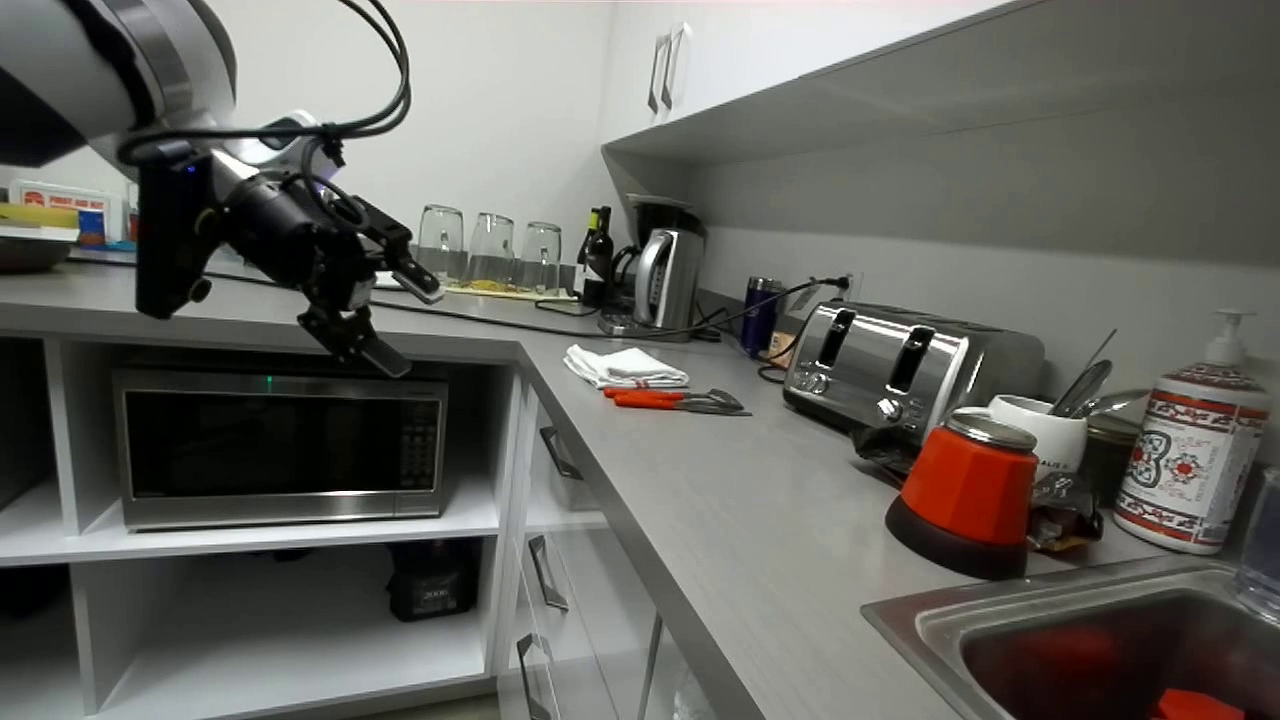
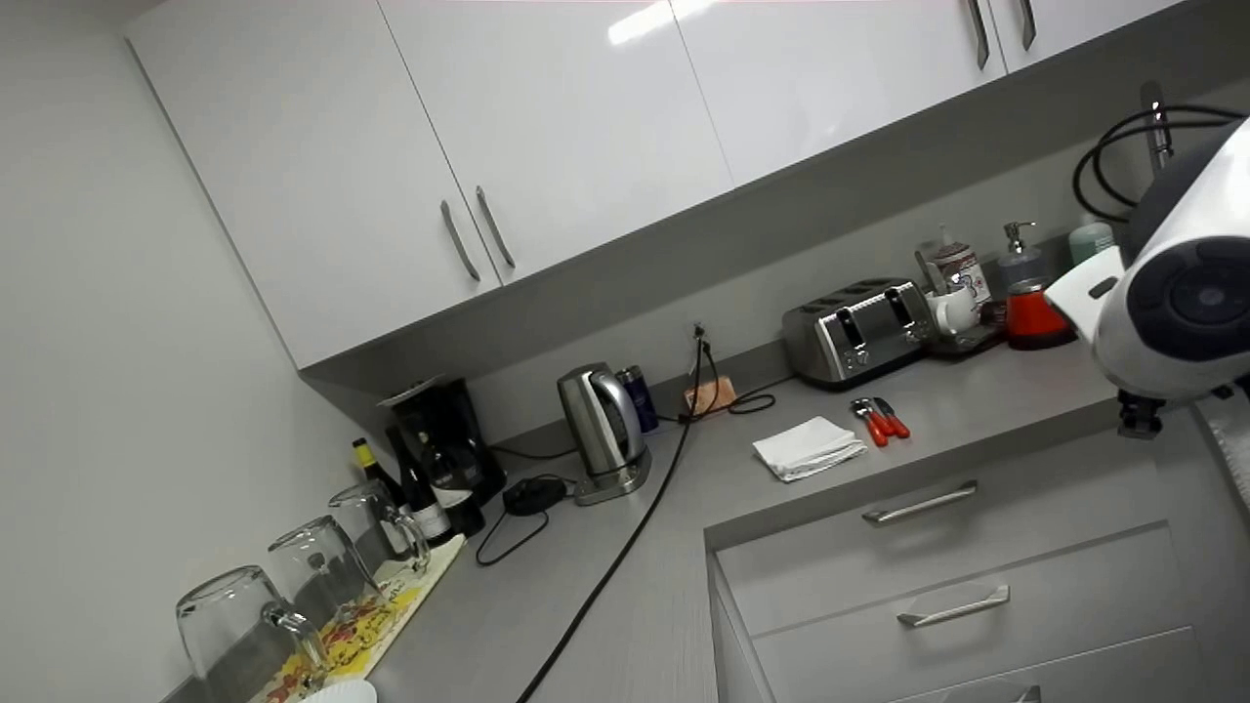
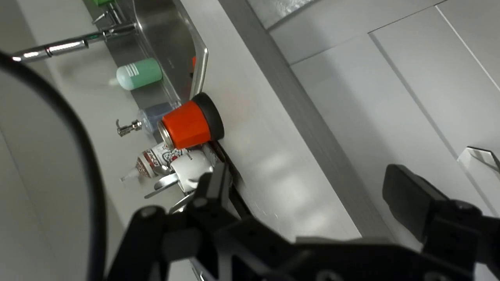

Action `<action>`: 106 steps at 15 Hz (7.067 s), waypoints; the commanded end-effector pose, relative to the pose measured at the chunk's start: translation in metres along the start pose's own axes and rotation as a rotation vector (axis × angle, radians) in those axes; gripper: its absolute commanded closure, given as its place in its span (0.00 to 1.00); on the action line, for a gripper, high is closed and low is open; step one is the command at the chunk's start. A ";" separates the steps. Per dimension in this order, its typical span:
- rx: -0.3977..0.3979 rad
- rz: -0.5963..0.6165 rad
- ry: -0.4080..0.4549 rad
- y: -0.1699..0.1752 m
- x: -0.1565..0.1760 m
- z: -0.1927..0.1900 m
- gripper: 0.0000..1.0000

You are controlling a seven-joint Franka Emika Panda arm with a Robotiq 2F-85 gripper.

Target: Open the topmost drawer, remove a red mug from it, put the mug on the counter, and then close the drawer

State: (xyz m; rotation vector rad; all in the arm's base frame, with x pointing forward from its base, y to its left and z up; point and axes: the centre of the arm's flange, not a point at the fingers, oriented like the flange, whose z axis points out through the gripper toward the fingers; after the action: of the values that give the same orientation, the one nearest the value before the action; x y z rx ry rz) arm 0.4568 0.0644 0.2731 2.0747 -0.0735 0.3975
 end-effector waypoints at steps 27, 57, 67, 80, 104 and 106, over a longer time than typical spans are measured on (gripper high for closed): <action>-0.257 -0.304 0.317 -0.206 0.059 0.095 0.00; -0.387 -0.260 0.237 -0.266 0.129 0.202 0.00; -0.381 -0.209 0.181 -0.260 0.144 0.203 0.77; -0.463 -0.180 0.276 -0.256 0.107 0.162 0.97; -0.308 -0.267 0.492 -0.286 0.004 -0.010 0.97; -0.273 -0.262 0.443 -0.283 0.012 -0.017 0.97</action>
State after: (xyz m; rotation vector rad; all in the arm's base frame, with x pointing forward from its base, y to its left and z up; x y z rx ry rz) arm 0.5071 0.2287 0.0156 1.6261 0.4292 0.6686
